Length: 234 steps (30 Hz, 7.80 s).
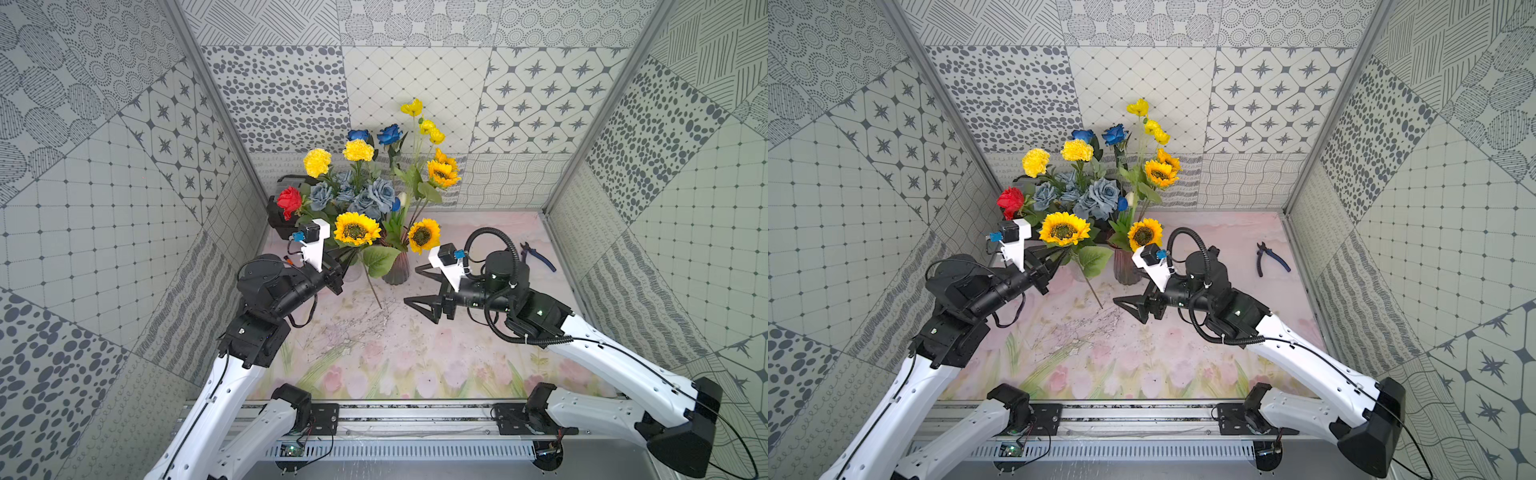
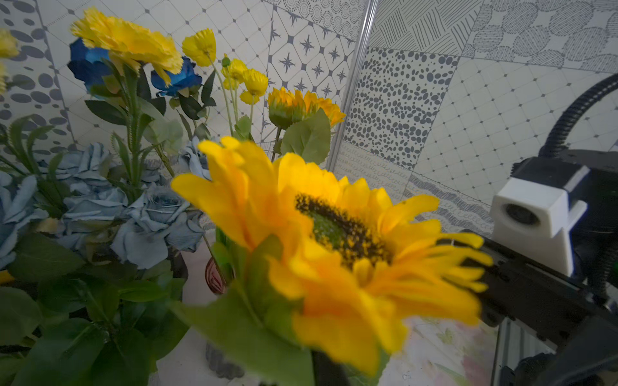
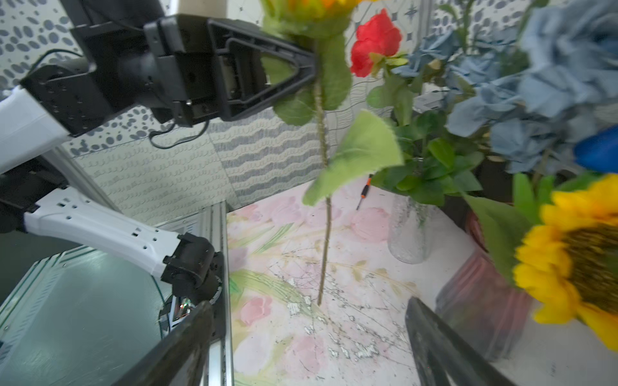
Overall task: Pick out yellow flowers from the vase
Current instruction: Place the flower at the center of the board, then pick up the flower from the vase.
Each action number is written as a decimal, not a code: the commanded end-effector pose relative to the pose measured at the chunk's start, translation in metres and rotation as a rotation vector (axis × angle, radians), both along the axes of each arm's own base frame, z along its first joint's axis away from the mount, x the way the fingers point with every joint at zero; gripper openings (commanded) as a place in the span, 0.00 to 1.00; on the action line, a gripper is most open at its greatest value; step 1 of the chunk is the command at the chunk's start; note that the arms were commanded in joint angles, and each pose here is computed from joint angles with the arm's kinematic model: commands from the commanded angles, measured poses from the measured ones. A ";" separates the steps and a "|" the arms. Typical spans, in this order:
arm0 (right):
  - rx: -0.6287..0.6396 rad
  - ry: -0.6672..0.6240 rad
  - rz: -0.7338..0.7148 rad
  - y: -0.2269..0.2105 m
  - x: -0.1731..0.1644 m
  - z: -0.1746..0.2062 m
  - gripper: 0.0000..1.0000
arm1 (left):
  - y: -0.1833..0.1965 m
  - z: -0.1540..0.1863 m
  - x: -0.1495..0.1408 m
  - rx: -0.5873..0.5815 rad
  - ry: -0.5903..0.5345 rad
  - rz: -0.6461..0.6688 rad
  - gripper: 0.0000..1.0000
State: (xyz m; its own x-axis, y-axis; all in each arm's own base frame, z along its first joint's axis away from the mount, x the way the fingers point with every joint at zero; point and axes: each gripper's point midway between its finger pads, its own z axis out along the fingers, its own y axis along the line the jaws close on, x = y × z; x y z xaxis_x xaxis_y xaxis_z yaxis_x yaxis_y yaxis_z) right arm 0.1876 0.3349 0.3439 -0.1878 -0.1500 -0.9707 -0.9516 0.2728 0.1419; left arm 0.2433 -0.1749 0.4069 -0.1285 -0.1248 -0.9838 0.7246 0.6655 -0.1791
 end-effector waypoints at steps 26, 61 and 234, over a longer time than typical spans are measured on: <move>0.005 -0.036 -0.027 0.054 0.020 -0.011 0.02 | -0.047 0.028 -0.041 -0.131 -0.048 -0.332 0.06; 0.068 0.207 -1.213 -0.254 0.152 -0.017 0.00 | 0.016 -0.048 0.039 0.025 0.072 0.274 0.98; -0.277 0.854 -0.834 -0.201 0.189 -0.226 0.98 | -0.139 -0.153 0.181 0.155 -0.173 0.103 0.13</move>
